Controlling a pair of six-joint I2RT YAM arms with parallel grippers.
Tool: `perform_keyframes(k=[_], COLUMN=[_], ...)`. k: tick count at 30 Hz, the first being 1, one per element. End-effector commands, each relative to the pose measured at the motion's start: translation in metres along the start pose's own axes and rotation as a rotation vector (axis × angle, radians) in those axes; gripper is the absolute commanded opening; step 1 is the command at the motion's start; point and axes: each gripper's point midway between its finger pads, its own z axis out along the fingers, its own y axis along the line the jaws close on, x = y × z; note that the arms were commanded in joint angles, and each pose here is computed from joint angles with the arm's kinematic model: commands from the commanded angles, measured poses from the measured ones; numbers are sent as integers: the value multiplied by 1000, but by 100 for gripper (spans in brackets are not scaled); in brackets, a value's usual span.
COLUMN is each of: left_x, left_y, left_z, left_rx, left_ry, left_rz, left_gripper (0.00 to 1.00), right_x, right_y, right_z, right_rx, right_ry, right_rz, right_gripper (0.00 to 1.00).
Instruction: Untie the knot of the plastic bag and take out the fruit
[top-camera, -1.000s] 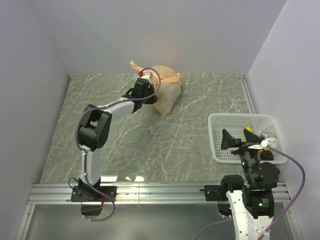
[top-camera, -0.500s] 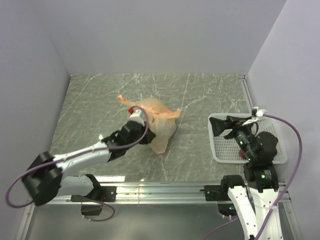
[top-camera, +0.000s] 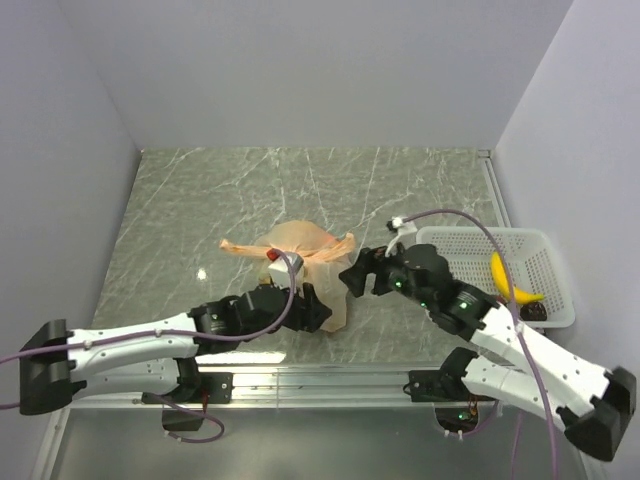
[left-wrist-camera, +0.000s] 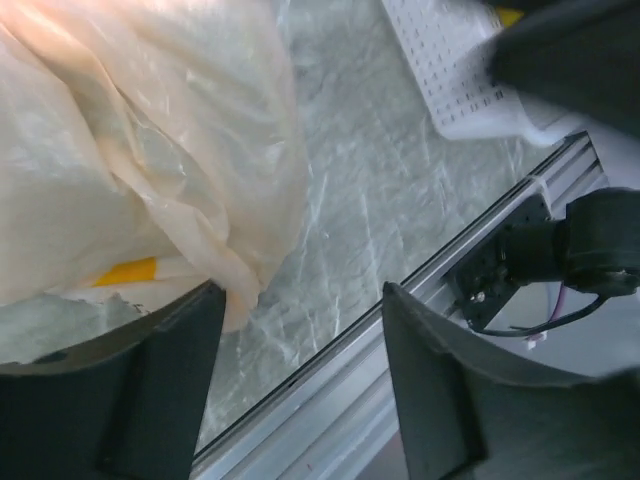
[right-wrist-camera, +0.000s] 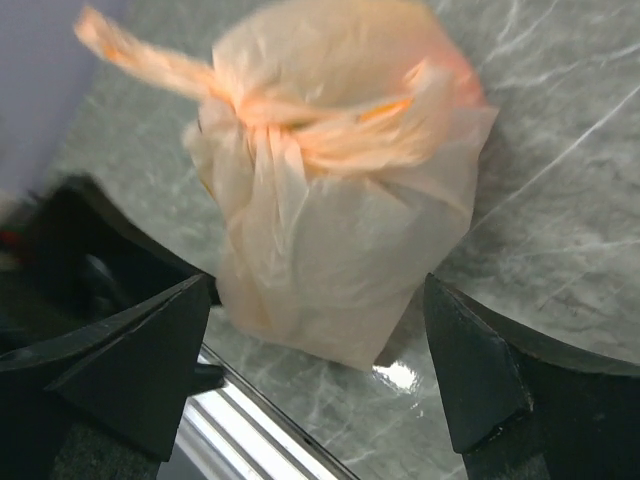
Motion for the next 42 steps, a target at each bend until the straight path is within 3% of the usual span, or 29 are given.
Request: perform_keyframes(k=[1, 8, 14, 18, 24, 29, 33, 36, 37, 42], left_x=[-57, -132, -178, -175, -173, -147, -130, -125, -119, -116], left_y=[-19, 30, 78, 92, 91, 97, 99, 102, 106, 116], left_z=[-30, -74, -57, -18, 10, 22, 25, 27, 27, 29], left_rx=[-19, -292, -352, -351, -298, -275, -255, -255, -263, -316], left_ry=[-107, -238, -201, -65, 8, 74, 105, 107, 118, 121], left_rz=[76, 171, 151, 165, 154, 118, 75, 56, 50, 36], left_gripper=[70, 70, 71, 75, 76, 76, 76, 77, 78, 79], right_x=[-28, -13, -17, -14, 18, 52, 78, 89, 91, 100], right_y=[8, 33, 49, 63, 61, 37, 17, 7, 4, -3], right_z=[8, 40, 62, 77, 104, 118, 119, 115, 112, 108], right_rx=[71, 54, 84, 79, 123, 187, 232, 241, 247, 239], right_ry=[-103, -53, -56, -53, 25, 89, 148, 147, 147, 128], right_rz=[-14, -84, -149, -194, -233, -253, -279, -268, -270, -276], right_gripper=[92, 86, 83, 82, 80, 78, 59, 18, 0, 0])
